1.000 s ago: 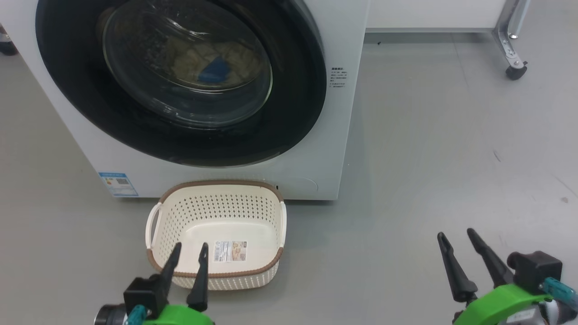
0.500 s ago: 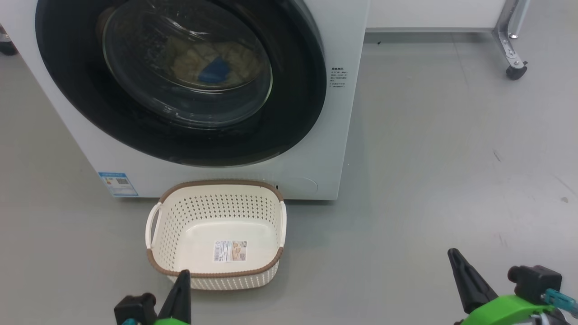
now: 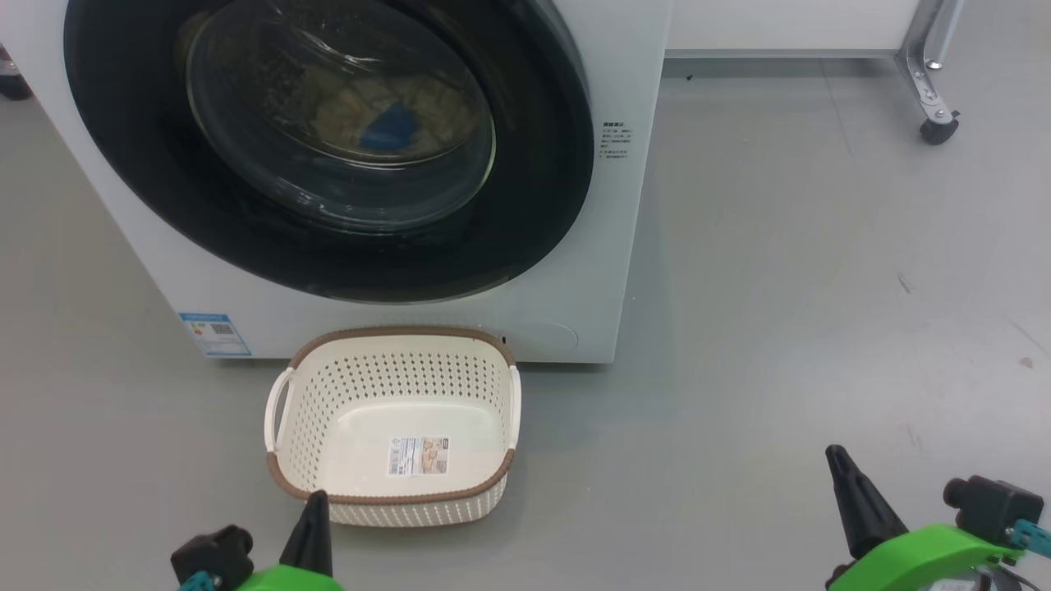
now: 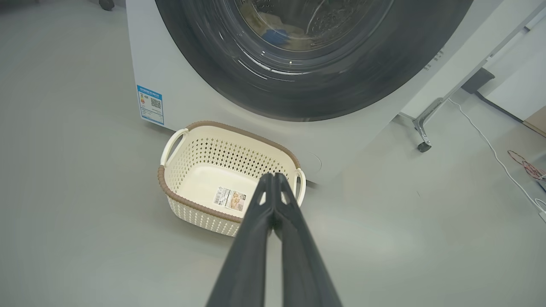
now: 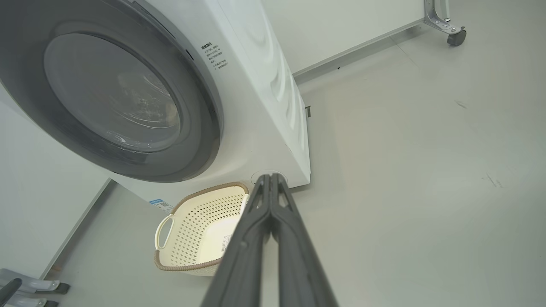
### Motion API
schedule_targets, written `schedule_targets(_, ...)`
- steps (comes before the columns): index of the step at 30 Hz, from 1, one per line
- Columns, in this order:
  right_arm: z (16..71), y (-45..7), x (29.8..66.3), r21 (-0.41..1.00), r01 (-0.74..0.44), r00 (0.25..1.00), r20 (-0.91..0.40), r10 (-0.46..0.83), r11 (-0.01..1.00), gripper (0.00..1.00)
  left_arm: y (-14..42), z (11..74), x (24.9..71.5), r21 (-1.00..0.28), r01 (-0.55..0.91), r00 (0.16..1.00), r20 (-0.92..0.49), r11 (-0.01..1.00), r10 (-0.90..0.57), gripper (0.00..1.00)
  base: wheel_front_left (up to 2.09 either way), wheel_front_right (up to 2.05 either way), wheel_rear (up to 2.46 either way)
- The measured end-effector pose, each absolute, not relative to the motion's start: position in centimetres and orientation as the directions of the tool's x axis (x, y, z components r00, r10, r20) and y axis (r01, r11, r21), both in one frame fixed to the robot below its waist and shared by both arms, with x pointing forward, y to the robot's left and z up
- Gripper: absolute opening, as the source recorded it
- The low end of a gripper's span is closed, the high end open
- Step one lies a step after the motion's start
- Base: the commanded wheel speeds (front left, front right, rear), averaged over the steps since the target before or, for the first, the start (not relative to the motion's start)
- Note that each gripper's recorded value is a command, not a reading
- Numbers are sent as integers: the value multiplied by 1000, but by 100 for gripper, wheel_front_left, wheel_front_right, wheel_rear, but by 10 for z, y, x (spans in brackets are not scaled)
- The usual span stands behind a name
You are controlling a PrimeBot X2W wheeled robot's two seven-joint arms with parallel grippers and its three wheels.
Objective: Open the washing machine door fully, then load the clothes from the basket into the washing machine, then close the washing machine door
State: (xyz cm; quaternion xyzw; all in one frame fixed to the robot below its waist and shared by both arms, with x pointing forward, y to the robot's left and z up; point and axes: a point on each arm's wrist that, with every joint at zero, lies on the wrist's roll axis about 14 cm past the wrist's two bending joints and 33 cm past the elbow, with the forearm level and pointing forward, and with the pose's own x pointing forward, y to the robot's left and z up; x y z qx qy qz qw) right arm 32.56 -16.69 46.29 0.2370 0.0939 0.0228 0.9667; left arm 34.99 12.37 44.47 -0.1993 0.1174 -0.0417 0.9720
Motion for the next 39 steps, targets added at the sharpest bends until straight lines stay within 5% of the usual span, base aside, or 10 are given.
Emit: schedule_targets(39, 466, -178, 343, 787, 81, 988, -142, 52, 612, 0, 147, 447, 361, -744, -122, 965, -244, 656, -96, 0, 0, 0, 0)
